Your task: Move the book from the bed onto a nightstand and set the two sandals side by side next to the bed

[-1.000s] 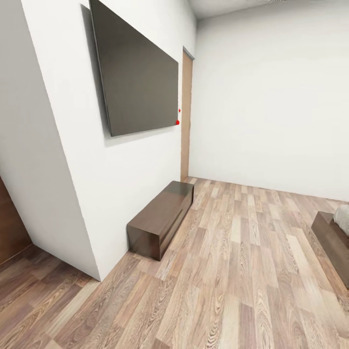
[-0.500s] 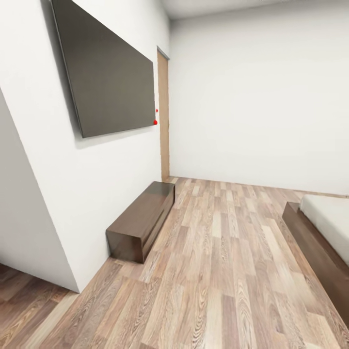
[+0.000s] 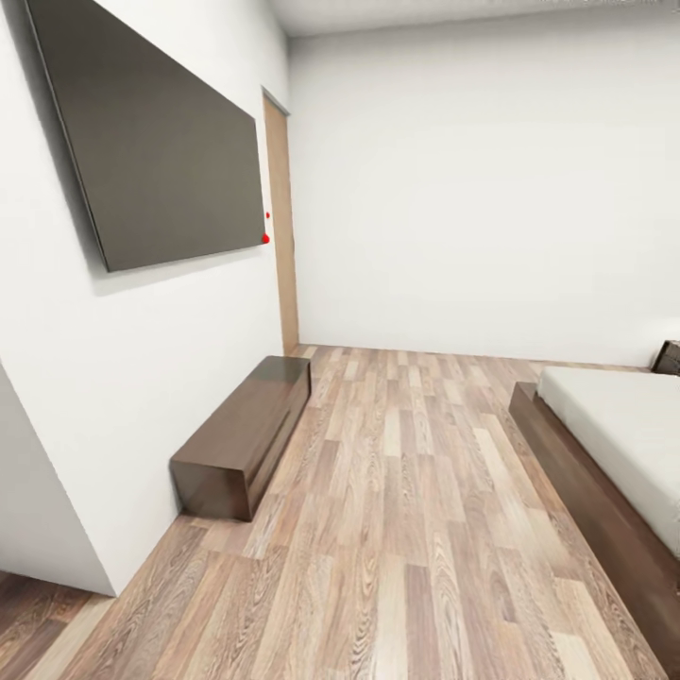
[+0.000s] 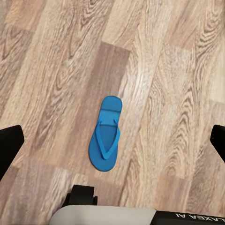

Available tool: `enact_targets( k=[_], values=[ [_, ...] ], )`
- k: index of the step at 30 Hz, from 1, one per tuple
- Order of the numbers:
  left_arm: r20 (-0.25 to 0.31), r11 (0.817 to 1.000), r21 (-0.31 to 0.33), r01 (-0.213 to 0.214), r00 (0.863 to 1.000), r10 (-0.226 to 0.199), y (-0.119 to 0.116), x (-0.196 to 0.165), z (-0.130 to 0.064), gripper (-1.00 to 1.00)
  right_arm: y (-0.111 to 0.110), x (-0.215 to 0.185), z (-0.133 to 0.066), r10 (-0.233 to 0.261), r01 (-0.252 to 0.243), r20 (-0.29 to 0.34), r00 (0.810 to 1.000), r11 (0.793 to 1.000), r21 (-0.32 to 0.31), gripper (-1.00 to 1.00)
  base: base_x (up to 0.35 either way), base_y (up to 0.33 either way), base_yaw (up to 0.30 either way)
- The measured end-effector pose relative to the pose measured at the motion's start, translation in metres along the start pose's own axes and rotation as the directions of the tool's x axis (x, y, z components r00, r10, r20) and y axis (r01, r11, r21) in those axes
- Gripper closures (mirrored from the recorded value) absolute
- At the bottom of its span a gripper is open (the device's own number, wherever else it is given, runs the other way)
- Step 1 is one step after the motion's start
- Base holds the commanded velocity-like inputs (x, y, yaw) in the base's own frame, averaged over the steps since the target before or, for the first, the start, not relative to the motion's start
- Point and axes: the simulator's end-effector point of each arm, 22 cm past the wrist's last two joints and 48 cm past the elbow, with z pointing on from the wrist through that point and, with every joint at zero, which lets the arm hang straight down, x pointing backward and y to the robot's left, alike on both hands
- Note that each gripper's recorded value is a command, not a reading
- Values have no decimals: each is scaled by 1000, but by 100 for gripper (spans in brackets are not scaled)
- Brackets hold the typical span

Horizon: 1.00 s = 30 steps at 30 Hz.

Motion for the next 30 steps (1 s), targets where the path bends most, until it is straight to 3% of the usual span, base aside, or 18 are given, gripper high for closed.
enact_targets(
  k=[30],
  values=[
    [-2, 1000, 0, 0, 1000, 0, 0, 0, 0, -100, 1, 0, 0, 0, 0, -1, 1000, 1000, -3, -100, 0, 0, -5]
  ],
)
